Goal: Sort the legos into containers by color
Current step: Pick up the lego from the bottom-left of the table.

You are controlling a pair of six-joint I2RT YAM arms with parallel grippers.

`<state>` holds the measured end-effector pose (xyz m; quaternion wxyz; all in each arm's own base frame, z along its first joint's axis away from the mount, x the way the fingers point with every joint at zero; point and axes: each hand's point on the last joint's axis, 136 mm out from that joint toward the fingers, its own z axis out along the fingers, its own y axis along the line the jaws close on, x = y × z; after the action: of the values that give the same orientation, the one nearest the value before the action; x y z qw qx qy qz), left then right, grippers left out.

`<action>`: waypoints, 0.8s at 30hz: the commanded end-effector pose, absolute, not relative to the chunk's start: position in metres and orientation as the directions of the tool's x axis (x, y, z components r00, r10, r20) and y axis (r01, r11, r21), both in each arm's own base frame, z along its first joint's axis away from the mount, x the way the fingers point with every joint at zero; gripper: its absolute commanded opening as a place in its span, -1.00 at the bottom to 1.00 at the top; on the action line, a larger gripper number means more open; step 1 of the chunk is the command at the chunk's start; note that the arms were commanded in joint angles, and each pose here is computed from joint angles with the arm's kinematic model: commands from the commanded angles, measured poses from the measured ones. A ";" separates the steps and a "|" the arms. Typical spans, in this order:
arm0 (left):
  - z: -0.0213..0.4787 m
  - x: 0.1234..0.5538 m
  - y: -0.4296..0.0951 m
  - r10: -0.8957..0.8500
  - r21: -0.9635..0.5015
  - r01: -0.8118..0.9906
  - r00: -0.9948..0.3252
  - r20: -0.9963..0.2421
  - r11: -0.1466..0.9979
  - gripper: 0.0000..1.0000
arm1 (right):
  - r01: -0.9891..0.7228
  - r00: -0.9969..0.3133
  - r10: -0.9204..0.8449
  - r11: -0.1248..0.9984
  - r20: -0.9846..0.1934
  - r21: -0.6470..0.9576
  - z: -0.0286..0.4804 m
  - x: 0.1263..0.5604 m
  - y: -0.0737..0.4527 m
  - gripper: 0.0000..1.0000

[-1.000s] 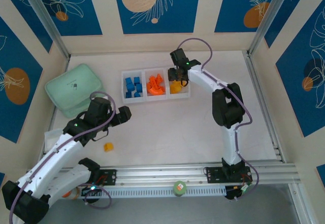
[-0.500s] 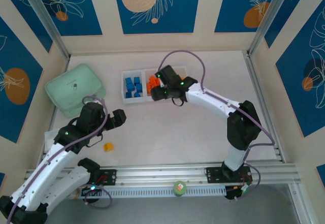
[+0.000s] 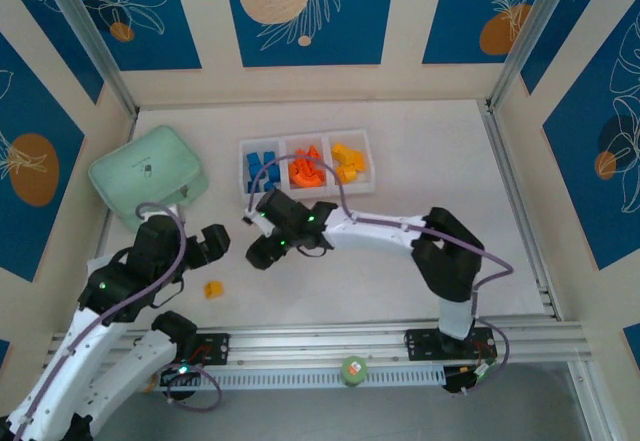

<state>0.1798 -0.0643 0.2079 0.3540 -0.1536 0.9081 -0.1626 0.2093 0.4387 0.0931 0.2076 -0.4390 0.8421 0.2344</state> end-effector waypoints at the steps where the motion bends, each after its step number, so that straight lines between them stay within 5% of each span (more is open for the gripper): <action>1: 0.216 0.170 -0.046 -0.416 -0.375 -0.217 -0.677 -0.607 0.901 0.99 | -0.919 -0.390 -0.686 0.326 -0.614 0.220 0.095 0.190 0.473 0.49; 10: 0.222 0.161 -0.033 -0.439 -0.363 -0.258 -0.654 -0.617 0.895 0.99 | -0.987 -0.128 -0.694 0.020 -0.709 0.159 0.077 0.146 0.519 0.50; 24: 0.233 0.151 -0.010 -0.492 -0.356 -0.339 -0.581 -0.649 0.871 0.99 | -0.981 0.026 -0.557 -0.176 -0.830 0.087 0.062 0.137 0.560 0.52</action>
<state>0.1568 -0.0236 0.2260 0.3821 -0.2111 0.8925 -0.1133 0.1403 0.5405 0.0464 0.2464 -0.6462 0.6284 0.3562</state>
